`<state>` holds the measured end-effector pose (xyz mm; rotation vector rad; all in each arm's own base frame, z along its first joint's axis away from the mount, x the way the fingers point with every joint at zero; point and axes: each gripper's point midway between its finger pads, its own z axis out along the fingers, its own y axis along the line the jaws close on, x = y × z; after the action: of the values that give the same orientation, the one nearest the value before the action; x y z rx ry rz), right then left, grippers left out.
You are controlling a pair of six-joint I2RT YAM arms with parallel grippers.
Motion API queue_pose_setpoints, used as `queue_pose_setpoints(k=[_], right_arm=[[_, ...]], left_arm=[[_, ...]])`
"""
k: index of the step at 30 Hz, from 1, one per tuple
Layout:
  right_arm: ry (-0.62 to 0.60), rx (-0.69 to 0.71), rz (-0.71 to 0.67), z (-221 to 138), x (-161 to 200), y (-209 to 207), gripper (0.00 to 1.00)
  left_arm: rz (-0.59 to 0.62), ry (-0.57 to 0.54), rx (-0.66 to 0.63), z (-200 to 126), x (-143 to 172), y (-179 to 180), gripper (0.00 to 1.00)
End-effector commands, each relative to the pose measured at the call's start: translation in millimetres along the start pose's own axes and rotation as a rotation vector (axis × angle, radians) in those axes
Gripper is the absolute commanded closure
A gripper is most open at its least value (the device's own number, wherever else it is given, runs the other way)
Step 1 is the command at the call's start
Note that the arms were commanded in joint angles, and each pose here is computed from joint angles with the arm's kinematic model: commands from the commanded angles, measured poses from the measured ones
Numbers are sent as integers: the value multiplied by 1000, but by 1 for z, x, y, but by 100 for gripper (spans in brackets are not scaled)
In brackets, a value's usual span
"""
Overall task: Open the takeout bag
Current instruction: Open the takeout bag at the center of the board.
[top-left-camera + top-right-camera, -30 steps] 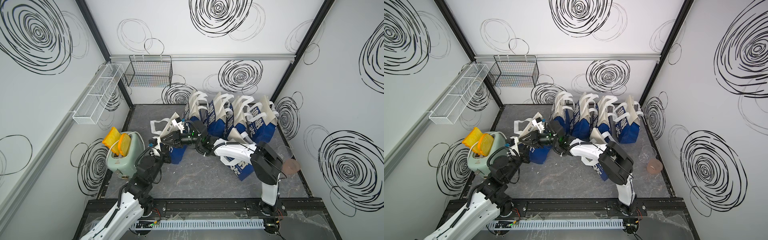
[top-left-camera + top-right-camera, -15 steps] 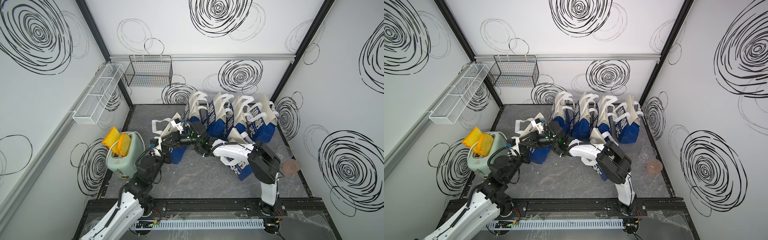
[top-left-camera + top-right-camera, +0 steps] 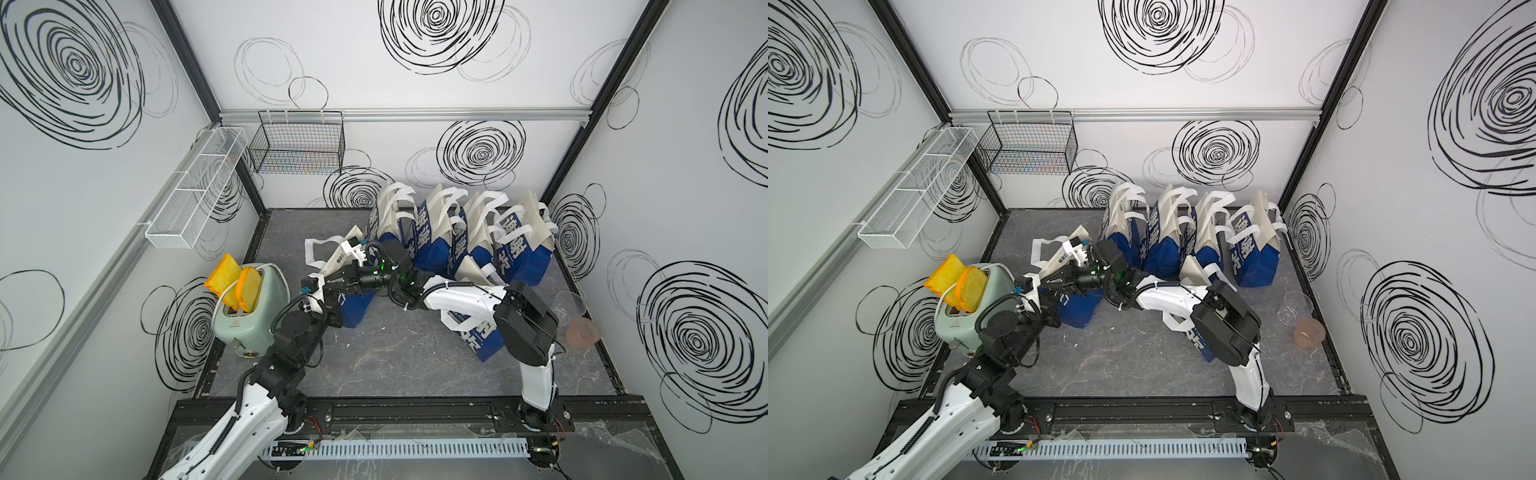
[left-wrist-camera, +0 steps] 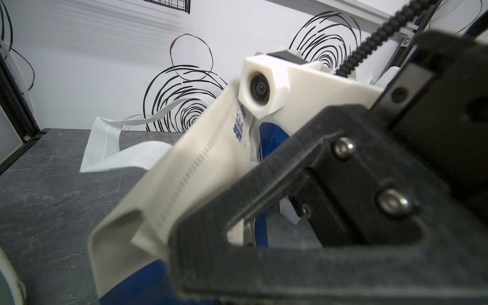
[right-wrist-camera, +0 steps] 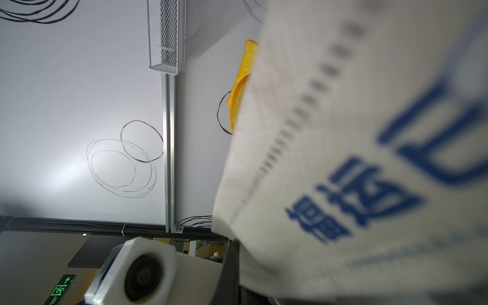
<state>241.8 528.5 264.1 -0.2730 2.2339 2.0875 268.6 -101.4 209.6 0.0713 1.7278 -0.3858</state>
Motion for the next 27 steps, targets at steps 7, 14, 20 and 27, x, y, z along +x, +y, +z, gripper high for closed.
queue_pose_setpoints(k=[7, 14, 20, 27], right_arm=[[-97, 85, -137, -21, -48, 24, 100], [-137, 111, -192, -39, -74, 33, 100], [-143, 121, -255, -45, -89, 45, 100], [-164, 127, -323, -51, -105, 66, 100]], left_arm=[[-70, -3, -59, 3, -4, 8, 100], [-157, 31, -139, 2, 6, 22, 100], [-234, 57, -270, -4, 16, 44, 100], [-242, 113, -395, -7, 24, 61, 100]])
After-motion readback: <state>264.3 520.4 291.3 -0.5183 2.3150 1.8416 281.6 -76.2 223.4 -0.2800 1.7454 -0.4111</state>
